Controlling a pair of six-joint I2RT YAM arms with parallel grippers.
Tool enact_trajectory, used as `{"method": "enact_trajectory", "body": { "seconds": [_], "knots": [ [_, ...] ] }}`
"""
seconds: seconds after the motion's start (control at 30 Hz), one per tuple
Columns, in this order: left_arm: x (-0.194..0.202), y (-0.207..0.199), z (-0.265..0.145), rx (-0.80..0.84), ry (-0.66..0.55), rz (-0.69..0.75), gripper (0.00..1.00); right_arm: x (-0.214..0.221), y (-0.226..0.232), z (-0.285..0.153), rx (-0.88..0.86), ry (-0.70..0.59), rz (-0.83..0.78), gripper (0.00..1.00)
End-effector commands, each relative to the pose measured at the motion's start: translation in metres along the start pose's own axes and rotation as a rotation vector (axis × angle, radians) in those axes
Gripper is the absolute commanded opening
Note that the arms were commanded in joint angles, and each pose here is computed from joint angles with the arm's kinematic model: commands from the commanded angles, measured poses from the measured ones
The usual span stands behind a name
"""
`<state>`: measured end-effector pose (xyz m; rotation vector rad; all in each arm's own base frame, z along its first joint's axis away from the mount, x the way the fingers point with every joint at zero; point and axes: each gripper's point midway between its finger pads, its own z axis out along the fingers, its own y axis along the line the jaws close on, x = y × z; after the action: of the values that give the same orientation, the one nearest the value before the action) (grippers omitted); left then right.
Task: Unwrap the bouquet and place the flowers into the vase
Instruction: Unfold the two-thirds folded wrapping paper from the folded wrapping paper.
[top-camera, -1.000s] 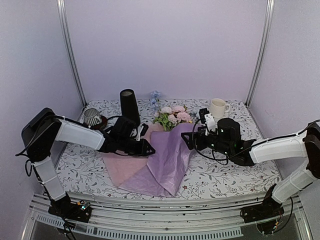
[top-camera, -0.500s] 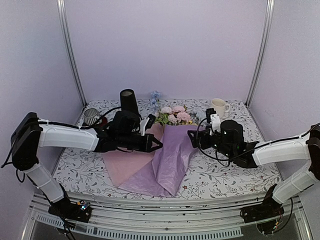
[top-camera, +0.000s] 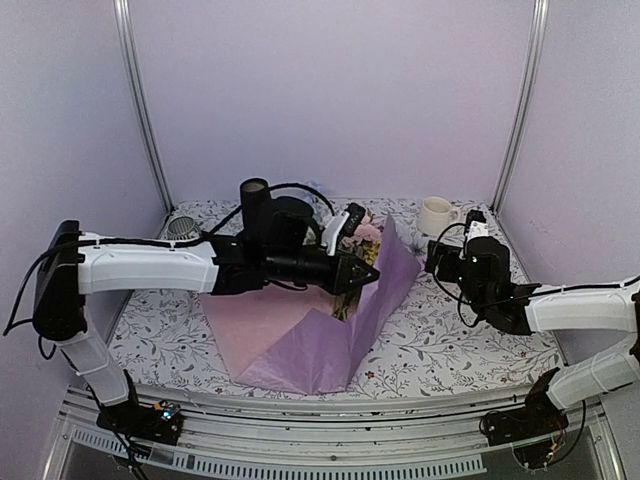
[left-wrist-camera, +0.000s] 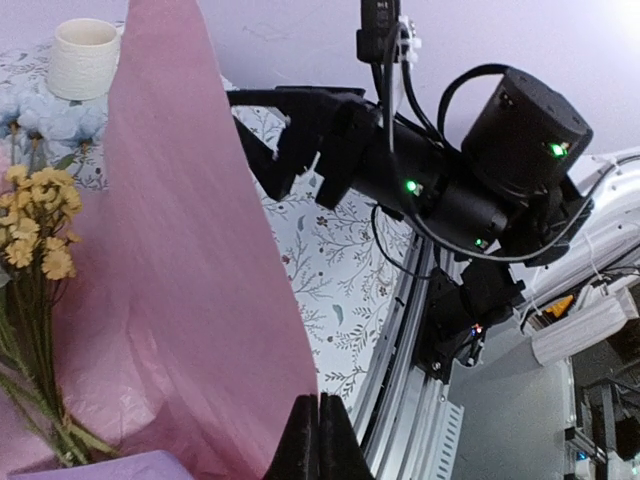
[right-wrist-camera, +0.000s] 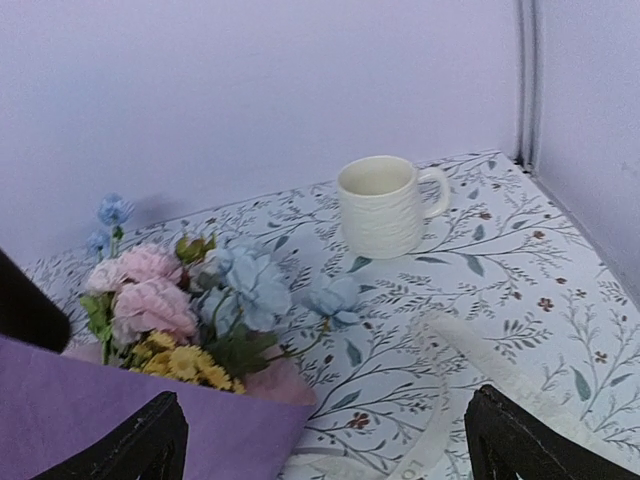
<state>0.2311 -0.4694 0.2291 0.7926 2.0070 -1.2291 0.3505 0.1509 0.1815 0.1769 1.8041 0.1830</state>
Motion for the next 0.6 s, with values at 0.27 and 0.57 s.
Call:
{"method": "enact_trajectory", "body": {
  "seconds": [0.27, 0.57],
  "knots": [
    [0.039, -0.058, 0.056, 0.237, 0.11, 0.133, 0.0, -0.032, -0.108, -0.036, 0.408, -0.154, 0.176, 0.99],
    [0.075, -0.082, 0.097, 0.318, 0.196, 0.136, 0.0, -0.044, -0.139, -0.067, 0.531, -0.251, 0.256, 0.99]
  ]
}}
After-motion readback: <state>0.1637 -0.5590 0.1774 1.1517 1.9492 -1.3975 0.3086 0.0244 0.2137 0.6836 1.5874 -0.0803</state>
